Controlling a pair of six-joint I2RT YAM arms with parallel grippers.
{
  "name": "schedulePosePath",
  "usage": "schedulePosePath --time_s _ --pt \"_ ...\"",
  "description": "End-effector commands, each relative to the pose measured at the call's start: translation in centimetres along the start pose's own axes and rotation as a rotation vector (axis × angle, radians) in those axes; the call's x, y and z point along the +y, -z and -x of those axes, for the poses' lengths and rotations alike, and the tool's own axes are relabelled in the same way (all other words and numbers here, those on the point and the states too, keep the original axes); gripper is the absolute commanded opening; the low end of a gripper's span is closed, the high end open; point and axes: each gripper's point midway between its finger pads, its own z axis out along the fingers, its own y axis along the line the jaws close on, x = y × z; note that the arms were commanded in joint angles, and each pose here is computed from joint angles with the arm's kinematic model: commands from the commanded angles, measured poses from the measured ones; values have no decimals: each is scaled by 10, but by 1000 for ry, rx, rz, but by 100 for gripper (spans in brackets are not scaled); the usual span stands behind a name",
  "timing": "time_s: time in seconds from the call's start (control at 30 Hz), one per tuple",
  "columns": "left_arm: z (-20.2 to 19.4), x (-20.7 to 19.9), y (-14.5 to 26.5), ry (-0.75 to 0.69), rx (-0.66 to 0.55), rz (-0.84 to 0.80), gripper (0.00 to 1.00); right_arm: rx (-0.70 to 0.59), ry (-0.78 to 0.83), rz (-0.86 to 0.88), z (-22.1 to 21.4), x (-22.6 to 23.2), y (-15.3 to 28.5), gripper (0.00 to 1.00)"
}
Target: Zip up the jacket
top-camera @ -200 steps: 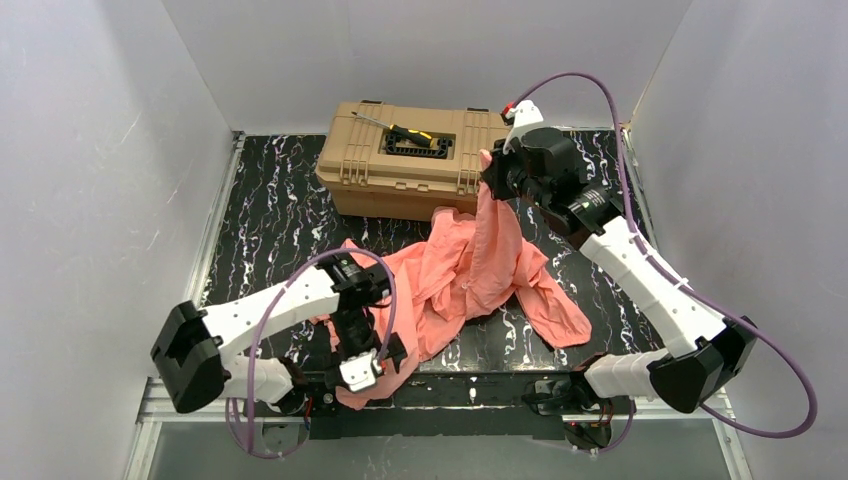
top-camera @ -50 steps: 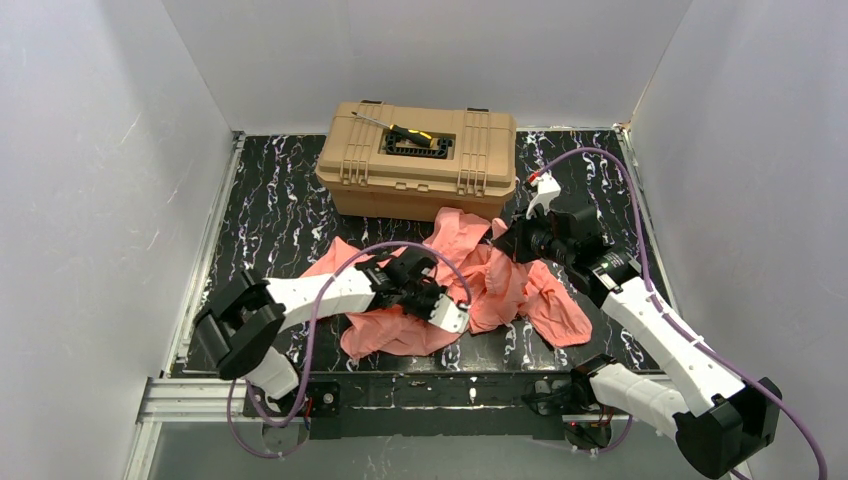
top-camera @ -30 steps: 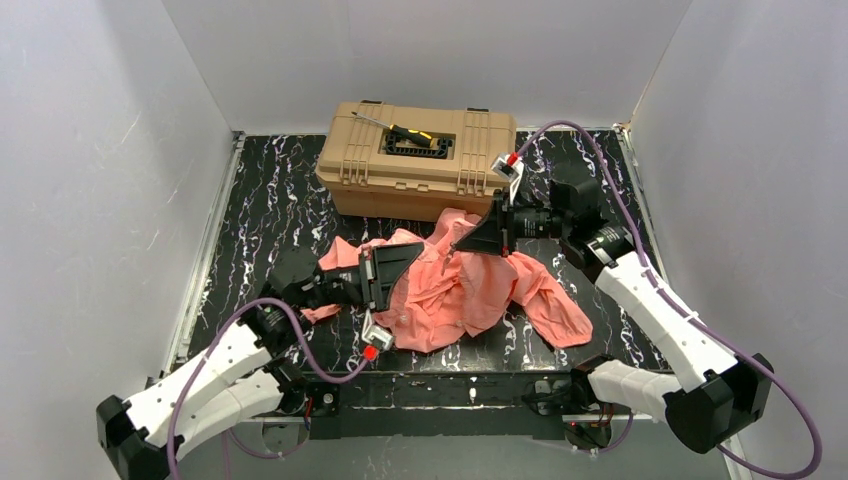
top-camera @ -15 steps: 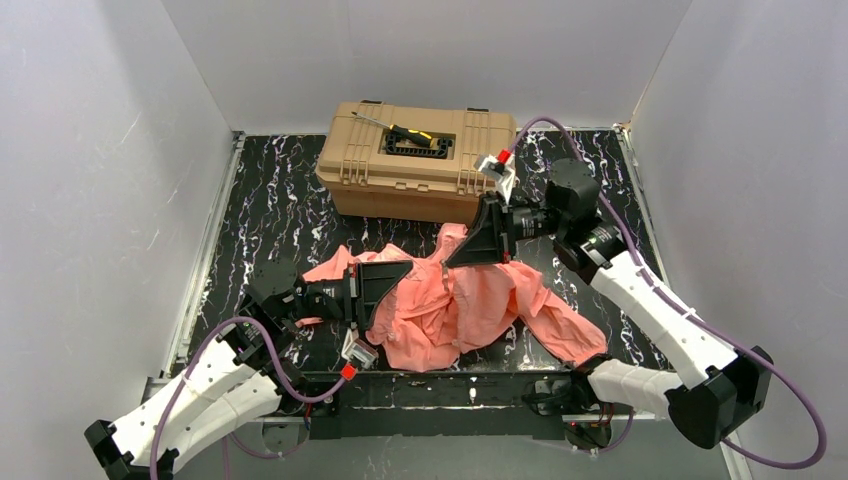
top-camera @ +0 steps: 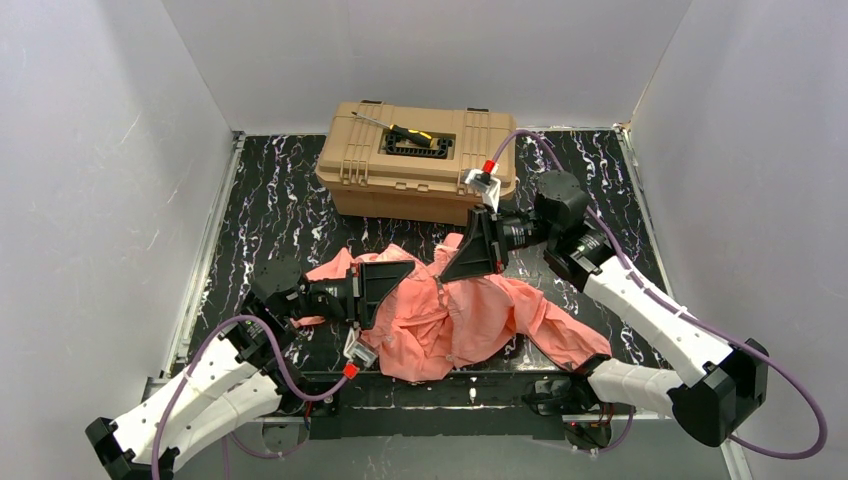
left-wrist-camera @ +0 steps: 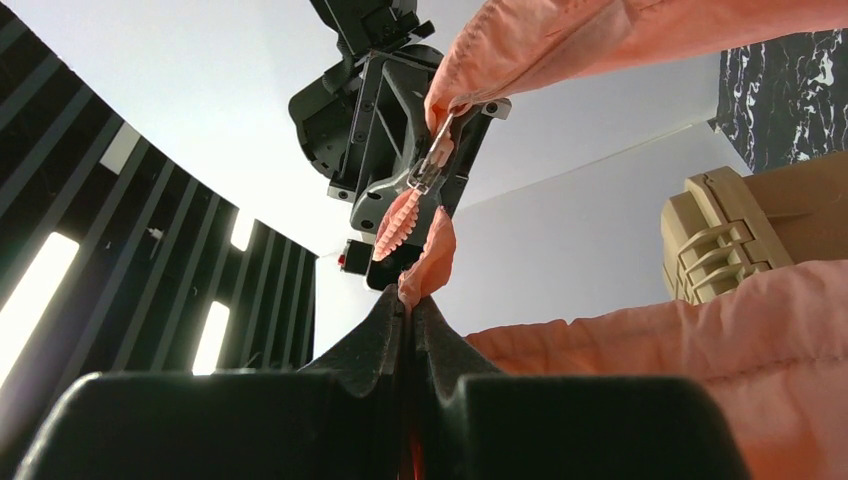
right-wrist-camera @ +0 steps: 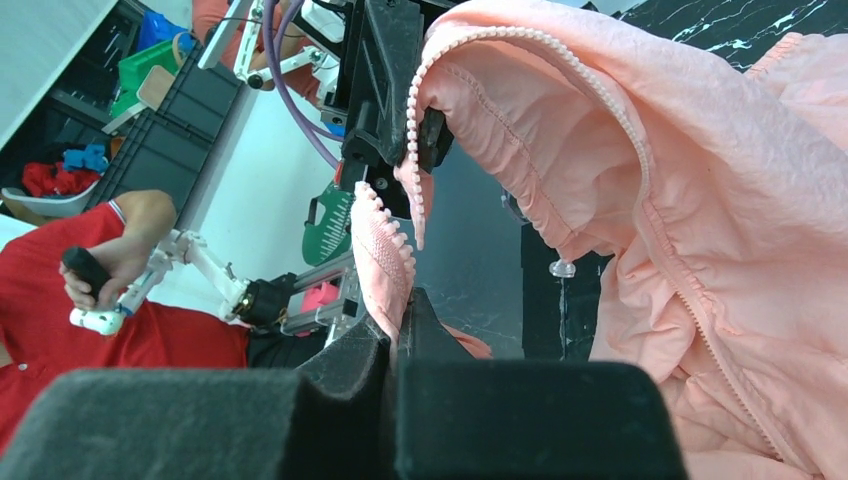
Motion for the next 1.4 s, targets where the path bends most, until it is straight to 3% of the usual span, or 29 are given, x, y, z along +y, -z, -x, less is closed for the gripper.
schedulePosePath --time_s 0.0,0.1,0.3,0.47,0.53,0.67,0.7,0.8,0.9,0.97,1.03,1.1,1.23,1.37 --pt "-4 16 2 -41 4 27 0 -2 39 39 7 9 -1 1" --pt "5 -7 2 37 -12 -22 0 -12 43 -1 11 1 -1 1" --pt "54 -130 15 331 -25 -292 0 -12 -69 -485 4 -98 37 1" --pt "73 -194 35 470 6 -399 5 4 -167 -738 -19 -166 59 1" --pt "84 -210 45 571 8 -469 15 -13 -155 -855 -17 -186 72 1" --pt "111 -208 57 807 -52 -557 68 -56 -114 -1004 0 -211 90 1" --pt "120 -203 60 860 -81 -576 74 -67 -105 -1018 5 -214 91 1" --pt "142 -188 72 991 -149 -634 80 -76 -89 -1030 11 -220 91 1" --pt "149 -171 73 1253 -121 -650 82 -63 -91 -1027 11 -222 90 1" --pt "136 -162 63 1476 -33 -644 82 -64 -89 -1019 10 -221 89 1" --pt "109 -161 46 1721 141 -595 79 -69 -84 -1012 10 -220 89 1" --pt "87 -168 34 1874 297 -553 75 -71 -85 -1008 9 -219 88 1" --pt "49 -208 32 1915 759 -501 71 -71 -86 -1009 6 -216 90 1" --pt "27 -225 34 1930 989 -397 70 -90 -81 -1008 4 -211 91 1"
